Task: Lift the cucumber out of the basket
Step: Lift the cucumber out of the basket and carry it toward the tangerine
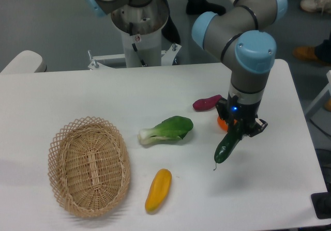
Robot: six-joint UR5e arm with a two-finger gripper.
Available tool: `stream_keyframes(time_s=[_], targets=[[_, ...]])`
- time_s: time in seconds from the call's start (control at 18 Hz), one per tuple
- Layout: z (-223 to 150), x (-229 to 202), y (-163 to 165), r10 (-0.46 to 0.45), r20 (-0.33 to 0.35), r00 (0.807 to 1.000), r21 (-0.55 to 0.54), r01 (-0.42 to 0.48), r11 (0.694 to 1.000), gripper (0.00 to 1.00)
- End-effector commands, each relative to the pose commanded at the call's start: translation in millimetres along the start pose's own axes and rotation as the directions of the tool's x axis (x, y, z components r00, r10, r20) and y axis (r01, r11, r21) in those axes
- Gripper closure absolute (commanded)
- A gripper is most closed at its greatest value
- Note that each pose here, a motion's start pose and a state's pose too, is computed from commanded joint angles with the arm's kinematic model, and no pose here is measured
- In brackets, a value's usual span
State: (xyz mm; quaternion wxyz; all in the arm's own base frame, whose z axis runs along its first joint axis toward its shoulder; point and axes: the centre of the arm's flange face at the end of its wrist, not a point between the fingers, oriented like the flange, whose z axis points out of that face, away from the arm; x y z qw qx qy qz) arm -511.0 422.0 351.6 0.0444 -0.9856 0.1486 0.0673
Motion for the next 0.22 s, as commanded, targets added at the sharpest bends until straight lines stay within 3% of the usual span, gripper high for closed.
stream_keyframes(time_s=[0.22], targets=[[-0.4,-1.0,-0.2,0.0,0.002,1.0,0.0,0.0,1.0,0.81]])
